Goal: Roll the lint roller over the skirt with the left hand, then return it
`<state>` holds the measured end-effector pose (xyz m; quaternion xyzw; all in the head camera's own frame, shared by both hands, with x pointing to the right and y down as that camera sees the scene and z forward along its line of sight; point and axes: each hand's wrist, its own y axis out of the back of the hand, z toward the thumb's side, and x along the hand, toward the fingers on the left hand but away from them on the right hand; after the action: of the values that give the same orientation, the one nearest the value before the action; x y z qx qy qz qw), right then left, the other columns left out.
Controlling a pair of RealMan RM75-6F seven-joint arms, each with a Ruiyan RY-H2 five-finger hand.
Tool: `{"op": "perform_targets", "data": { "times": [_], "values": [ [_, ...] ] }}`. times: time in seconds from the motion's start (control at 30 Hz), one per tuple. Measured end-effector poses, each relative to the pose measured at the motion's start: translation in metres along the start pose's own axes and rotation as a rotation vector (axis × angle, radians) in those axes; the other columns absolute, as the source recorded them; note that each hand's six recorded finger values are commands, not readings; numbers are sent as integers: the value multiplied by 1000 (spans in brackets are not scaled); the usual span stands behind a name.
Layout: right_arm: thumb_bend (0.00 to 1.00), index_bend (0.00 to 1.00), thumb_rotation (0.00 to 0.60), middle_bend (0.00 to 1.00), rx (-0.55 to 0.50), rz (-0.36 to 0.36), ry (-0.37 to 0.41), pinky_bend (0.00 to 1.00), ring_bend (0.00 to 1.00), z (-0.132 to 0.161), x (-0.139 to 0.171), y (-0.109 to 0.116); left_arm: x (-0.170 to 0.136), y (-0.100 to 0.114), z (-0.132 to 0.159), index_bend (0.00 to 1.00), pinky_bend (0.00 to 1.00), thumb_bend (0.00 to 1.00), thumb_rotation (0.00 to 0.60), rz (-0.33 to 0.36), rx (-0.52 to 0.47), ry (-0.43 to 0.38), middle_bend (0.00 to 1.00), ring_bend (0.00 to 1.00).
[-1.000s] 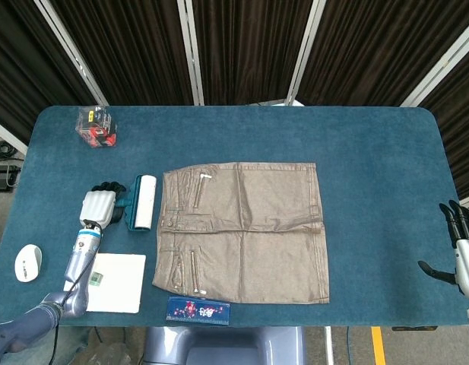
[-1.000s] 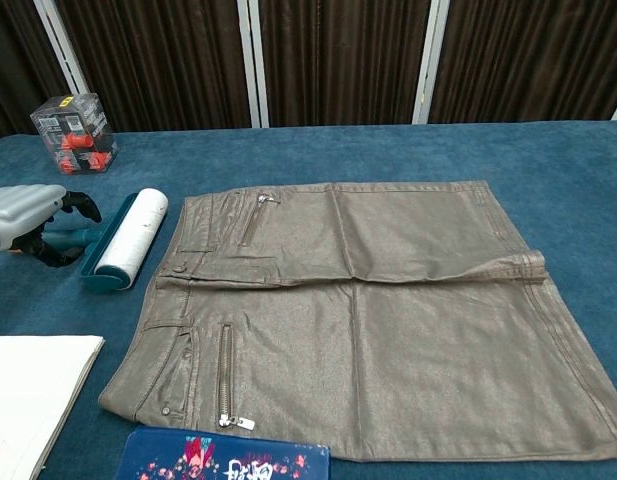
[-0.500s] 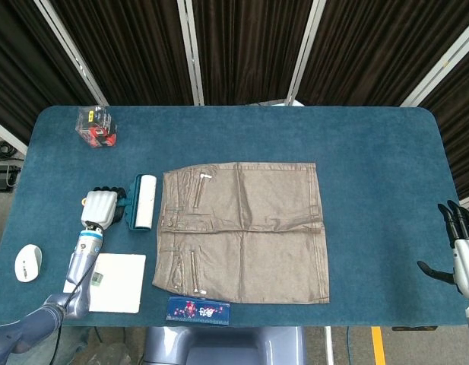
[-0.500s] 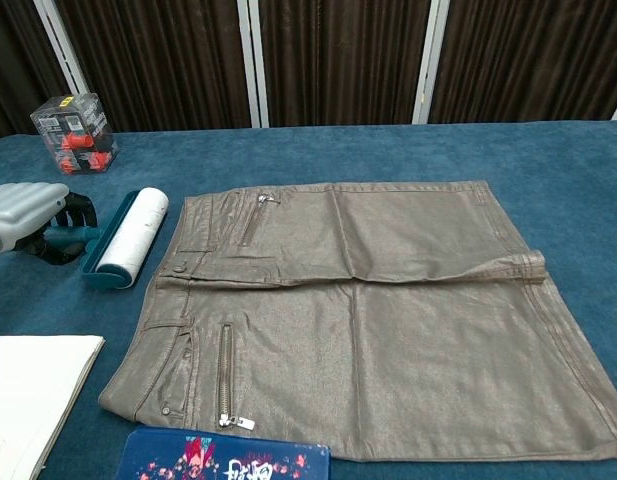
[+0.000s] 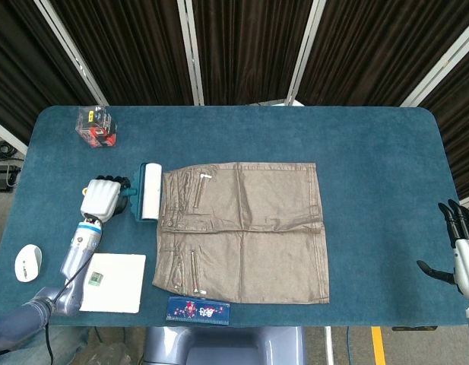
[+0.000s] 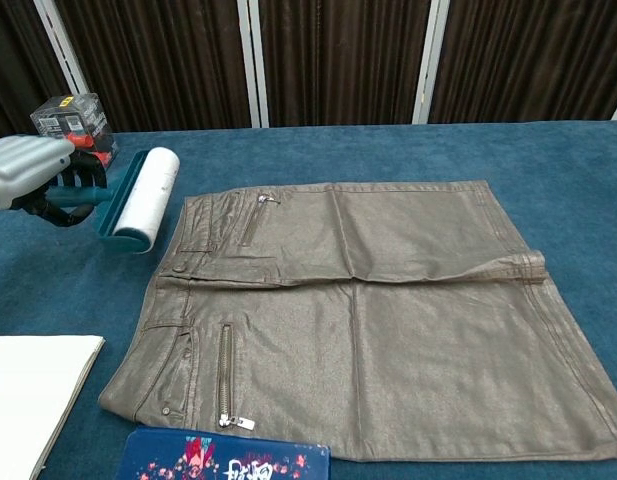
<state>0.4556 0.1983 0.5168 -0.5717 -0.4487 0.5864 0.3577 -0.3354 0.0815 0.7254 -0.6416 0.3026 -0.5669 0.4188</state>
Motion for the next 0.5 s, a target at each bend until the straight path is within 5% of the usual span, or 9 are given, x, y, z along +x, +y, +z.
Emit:
{"op": "perform_targets", "data": {
  "times": [0.27,0.5],
  "values": [
    [0,0,600,0,-1,0,-4,0,0,-1,-3,0,7,33,37,605,466,612,600,-81,176,-147,571,414],
    [0,0,600,0,-10,5,-16,0,0,-3,-4,0,13,39,73,605,466,612,600,-151,338,-235,571,413]
  ]
}}
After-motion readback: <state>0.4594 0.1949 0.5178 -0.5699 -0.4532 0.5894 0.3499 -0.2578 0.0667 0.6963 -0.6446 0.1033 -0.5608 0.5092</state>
